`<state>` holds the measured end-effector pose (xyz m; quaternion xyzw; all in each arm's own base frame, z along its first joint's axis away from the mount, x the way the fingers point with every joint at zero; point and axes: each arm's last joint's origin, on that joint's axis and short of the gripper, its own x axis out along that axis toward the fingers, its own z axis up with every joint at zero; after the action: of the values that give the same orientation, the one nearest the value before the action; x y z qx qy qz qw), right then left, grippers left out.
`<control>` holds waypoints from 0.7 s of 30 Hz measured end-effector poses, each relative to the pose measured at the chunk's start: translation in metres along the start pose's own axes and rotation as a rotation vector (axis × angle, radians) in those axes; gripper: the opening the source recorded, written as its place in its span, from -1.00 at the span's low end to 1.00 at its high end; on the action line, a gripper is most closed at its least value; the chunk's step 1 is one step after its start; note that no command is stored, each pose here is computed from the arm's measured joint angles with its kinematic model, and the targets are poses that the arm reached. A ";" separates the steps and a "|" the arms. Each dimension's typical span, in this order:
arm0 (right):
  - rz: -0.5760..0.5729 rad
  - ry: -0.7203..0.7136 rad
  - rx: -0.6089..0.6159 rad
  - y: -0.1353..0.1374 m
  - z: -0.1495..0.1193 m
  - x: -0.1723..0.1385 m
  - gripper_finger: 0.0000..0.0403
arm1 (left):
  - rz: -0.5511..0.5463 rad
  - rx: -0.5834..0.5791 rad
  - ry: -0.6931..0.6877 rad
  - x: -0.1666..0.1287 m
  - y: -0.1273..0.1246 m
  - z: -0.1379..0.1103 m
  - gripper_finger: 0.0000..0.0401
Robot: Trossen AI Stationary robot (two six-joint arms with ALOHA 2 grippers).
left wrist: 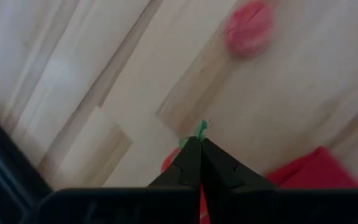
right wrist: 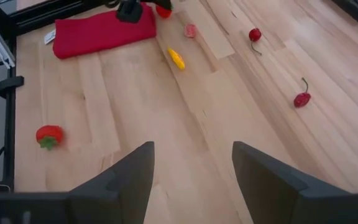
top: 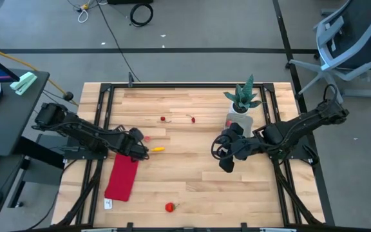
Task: Pick and placing Produce into tupperware
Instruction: Put the top strawberry into the bin
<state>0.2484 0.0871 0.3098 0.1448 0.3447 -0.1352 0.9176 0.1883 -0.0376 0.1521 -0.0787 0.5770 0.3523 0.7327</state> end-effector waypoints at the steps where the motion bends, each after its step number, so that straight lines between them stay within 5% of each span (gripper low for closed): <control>1: -0.006 -0.004 0.000 0.000 0.000 0.000 0.11 | -0.010 -0.008 -0.013 -0.002 -0.001 0.002 -0.98; 10: -0.021 -0.050 -0.035 -0.005 0.004 -0.010 0.11 | -0.192 -0.031 -0.224 -0.047 -0.023 0.046 -0.99; 15: -0.023 -0.096 -0.085 -0.016 0.007 -0.032 0.11 | -0.276 -0.063 -0.515 -0.094 -0.033 0.087 -0.99; 21: -0.215 -0.267 -0.062 -0.042 0.010 -0.069 0.11 | -0.464 -0.122 -0.890 -0.136 -0.042 0.130 -0.99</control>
<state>0.1894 0.0548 0.3562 0.0593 0.2374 -0.2400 0.9394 0.3053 -0.0586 0.3040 -0.0897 0.1545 0.2126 0.9607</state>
